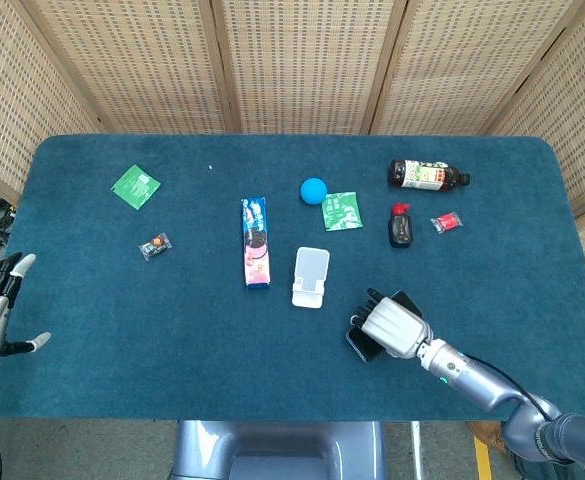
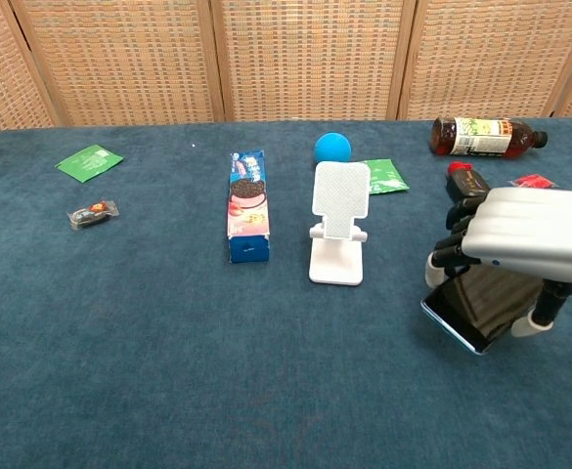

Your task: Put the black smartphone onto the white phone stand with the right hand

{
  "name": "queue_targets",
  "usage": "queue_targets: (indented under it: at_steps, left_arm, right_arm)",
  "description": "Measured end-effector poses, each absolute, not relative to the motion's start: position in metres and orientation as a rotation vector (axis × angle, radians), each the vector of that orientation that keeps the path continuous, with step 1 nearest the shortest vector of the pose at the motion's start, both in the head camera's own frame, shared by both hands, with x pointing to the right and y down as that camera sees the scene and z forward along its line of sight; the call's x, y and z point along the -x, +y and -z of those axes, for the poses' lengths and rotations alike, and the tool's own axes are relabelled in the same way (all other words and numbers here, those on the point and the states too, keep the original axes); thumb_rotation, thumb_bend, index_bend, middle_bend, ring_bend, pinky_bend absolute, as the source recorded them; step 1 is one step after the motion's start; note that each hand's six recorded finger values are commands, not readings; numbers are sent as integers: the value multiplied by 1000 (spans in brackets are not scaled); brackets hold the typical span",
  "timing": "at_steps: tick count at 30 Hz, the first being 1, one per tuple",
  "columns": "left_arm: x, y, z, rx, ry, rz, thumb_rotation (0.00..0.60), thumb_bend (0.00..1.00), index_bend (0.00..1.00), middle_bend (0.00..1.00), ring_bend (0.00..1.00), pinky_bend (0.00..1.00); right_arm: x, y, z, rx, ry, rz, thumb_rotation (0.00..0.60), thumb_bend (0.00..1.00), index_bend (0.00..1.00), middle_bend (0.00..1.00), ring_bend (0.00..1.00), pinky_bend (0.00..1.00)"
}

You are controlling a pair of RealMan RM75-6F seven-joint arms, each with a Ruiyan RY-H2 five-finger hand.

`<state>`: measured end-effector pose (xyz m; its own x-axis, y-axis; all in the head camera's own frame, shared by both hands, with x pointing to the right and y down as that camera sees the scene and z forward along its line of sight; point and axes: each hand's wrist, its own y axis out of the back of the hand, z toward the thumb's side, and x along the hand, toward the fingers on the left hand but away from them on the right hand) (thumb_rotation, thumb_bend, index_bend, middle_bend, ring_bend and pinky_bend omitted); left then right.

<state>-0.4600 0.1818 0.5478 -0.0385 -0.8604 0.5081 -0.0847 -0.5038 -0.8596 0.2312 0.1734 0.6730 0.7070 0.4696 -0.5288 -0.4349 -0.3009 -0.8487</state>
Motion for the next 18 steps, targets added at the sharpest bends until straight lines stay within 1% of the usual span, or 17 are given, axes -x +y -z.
queue_targets:
  at_steps: [7,11,14,18]
  left_arm:
    - [461,180,-549,1627,1010,1608,600,0,0,0,0,0]
    - [462,179,-550,1627,1013,1613,600,0,0,0,0,0]
    - [463,178,-551,1627,1015,1618,600,0,0,0,0,0]
    - [465,177,-554,1628,1013,1633,600,0,0,0,0,0]
  right_arm:
    - [-217,157,-634,1427,-8,-776,600,260,579,494,472,284]
    - [-201,142,-613,1233,23,-703,600,267,573,504,485,283]
    - [-185,127,-600,1092,40,-654,600,267,569,504,486,283]
    - [-160,110,-590,944,69,-605,600,266,569,504,487,283]
